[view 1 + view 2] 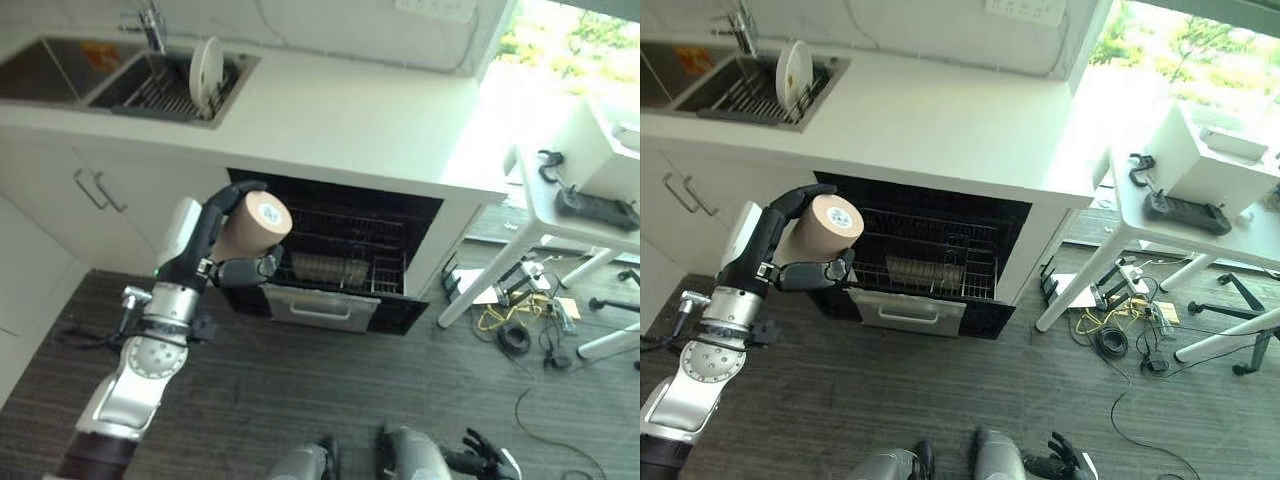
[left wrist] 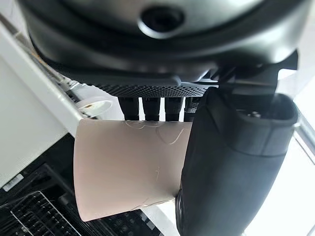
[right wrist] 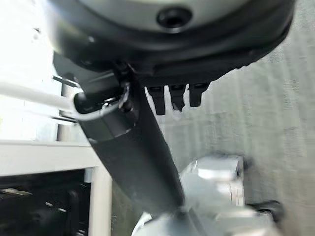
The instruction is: Place the dishes in the dishwasher.
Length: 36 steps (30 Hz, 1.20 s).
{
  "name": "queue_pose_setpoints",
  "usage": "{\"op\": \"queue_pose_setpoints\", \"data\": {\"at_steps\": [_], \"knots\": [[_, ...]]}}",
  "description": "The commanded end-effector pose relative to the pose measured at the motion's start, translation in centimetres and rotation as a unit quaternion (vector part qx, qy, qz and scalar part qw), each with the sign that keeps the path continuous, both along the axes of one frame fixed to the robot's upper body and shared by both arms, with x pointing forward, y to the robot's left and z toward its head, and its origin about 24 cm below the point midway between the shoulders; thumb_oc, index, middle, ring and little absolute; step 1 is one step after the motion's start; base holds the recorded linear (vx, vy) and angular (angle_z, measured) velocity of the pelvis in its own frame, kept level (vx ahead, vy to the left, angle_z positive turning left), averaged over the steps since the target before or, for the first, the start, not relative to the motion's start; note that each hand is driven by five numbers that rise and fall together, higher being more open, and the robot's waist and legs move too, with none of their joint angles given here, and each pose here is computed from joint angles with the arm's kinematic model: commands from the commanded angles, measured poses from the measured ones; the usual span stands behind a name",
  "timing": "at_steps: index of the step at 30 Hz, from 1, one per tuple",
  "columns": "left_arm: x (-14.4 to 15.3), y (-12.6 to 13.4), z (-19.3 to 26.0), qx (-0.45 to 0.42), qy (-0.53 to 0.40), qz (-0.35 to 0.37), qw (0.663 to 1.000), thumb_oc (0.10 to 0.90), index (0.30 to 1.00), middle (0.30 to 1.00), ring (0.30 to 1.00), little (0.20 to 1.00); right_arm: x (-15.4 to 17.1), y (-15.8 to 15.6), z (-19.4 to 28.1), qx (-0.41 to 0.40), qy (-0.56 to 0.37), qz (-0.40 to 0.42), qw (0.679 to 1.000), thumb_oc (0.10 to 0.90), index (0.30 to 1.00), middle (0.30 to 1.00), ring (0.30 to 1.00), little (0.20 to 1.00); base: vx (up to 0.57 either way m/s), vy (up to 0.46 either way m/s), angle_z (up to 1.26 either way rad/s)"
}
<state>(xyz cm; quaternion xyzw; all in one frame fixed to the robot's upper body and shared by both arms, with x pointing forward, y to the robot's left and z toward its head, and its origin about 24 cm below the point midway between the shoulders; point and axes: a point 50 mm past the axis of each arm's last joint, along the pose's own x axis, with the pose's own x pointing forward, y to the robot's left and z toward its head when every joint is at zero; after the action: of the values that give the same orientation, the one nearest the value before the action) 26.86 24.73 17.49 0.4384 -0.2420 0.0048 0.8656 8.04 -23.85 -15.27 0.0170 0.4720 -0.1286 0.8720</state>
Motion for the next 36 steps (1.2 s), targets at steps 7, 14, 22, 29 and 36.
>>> {"op": "queue_pose_setpoints", "data": {"at_steps": [7, 14, 22, 29, 36], "knots": [[-1.8, -0.4, 4.0, -0.087, -0.143, -0.005, 0.986, 0.4, 0.3, 0.3, 0.3, 0.3, 0.8, -4.2, 1.5, -0.031, -0.026, -0.022, 0.999, 0.8, 0.9, 0.9, 0.9, 0.9, 0.24, -0.238, -0.03], [-2.1, -0.5, 4.7, -0.09, -0.155, -0.02, 0.984, 0.4, 0.3, 0.3, 0.3, 0.3, 0.5, -5.6, 1.8, -0.054, -0.017, -0.028, 0.998, 0.8, 0.9, 0.9, 0.9, 0.9, 0.18, -0.156, -0.08], [-2.1, -2.6, 3.8, -0.114, -0.163, -0.067, 0.978, 0.4, 0.3, 0.3, 0.3, 0.3, -0.1, -6.2, 1.9, -0.066, -0.007, -0.054, 0.996, 0.8, 0.9, 0.9, 0.9, 0.9, 0.06, 0.258, -0.2], [-2.3, -2.8, 3.5, -0.128, -0.164, -0.071, 0.976, 0.4, 0.3, 0.3, 0.3, 0.3, 0.0, -5.4, 1.8, -0.064, -0.027, -0.093, 0.993, 0.8, 0.9, 0.9, 0.9, 0.9, -0.05, 0.087, 0.02], [-2.1, -2.5, 4.2, -0.131, -0.163, -0.069, 0.975, 0.4, 0.3, 0.3, 0.3, 0.3, -0.5, -5.7, 1.8, -0.077, -0.025, -0.109, 0.991, 0.8, 0.9, 0.9, 0.9, 0.9, -0.06, -0.015, -0.11]]}}
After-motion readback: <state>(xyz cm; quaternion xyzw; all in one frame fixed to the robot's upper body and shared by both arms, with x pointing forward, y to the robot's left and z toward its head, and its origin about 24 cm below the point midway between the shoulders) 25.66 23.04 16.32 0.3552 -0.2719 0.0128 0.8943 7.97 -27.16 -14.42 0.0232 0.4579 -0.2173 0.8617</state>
